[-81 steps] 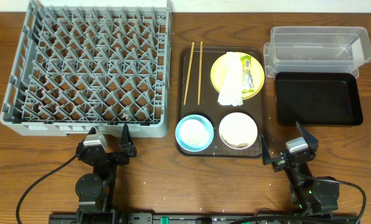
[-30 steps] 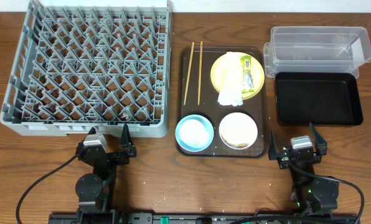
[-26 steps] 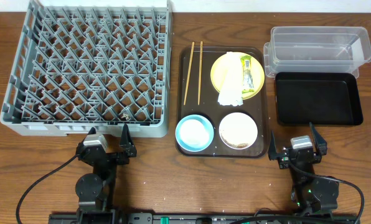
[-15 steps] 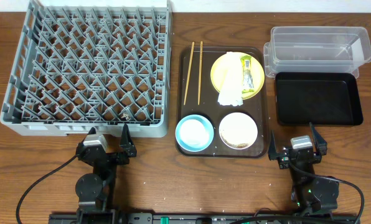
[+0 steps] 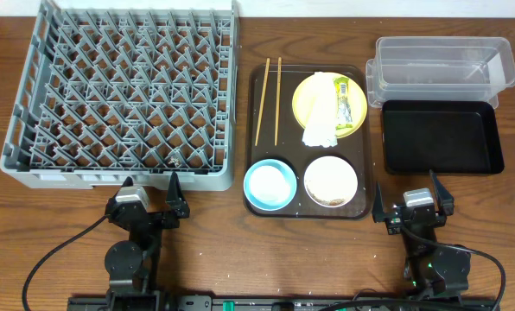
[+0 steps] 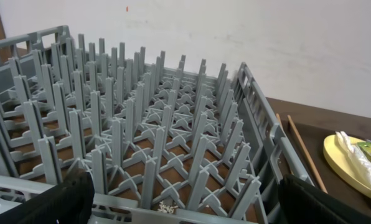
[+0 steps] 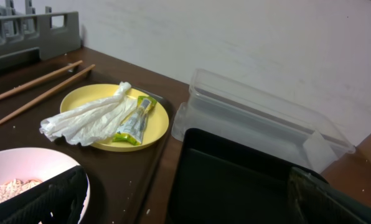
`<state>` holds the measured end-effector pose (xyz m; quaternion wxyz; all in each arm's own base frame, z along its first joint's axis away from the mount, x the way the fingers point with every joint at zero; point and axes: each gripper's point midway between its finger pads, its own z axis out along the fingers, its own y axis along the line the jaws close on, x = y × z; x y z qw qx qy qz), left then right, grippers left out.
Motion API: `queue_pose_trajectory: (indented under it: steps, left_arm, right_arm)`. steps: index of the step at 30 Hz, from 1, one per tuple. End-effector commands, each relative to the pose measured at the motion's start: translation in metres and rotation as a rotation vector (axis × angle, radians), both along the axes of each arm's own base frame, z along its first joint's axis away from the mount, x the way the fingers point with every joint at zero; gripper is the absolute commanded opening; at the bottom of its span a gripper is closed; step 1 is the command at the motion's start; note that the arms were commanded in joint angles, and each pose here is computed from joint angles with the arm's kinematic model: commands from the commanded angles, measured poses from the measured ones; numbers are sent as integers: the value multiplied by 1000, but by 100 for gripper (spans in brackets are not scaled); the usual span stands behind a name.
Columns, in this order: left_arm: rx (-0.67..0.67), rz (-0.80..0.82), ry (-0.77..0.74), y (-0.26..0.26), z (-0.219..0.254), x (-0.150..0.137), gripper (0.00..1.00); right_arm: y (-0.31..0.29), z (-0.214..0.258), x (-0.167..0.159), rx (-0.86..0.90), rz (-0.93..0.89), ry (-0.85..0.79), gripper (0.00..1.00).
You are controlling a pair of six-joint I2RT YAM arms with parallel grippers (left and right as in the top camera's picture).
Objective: Sort waste into correct bins and load items into the dishwasher
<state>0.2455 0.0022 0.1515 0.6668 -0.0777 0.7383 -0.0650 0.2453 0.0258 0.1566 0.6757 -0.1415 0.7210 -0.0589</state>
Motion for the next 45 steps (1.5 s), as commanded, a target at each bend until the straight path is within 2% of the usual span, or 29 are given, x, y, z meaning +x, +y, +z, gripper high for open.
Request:
queue_pose_trajectory:
  steps: [1, 16, 21, 25, 28, 33, 37, 45]
  left_arm:
    - [1, 24, 56, 4, -16, -1, 96]
    - [-7, -32, 52, -5, -15, -1, 96]
    - [-11, -54, 51, -9, -14, -1, 96]
    - [-12, -62, 48, -11, -13, -1, 96]
    - [-64, -56, 40, -11, -9, -1, 96]
    - [-68, -56, -16, -10, 16, -3, 96]
    - [-65, -59, -89, -11, 48, -6, 96]
    - [-64, -61, -114, -11, 96, -5, 96]
  right_arm:
    - [-2, -3, 0, -13, -10, 8, 99]
    - [0, -3, 0, -12, -1, 8, 99]
    - [11, 5, -1, -2, 64, -26, 99]
    - [21, 22, -2, 86, 119, -78, 99]
    - [28, 27, -5, 183, 158, -64, 99]
    - [35, 49, -11, 202, 207, -88, 99]
    - [46, 74, -18, 212, 275, -35, 99]
    - [69, 130, -9, 226, 396, 100, 99]
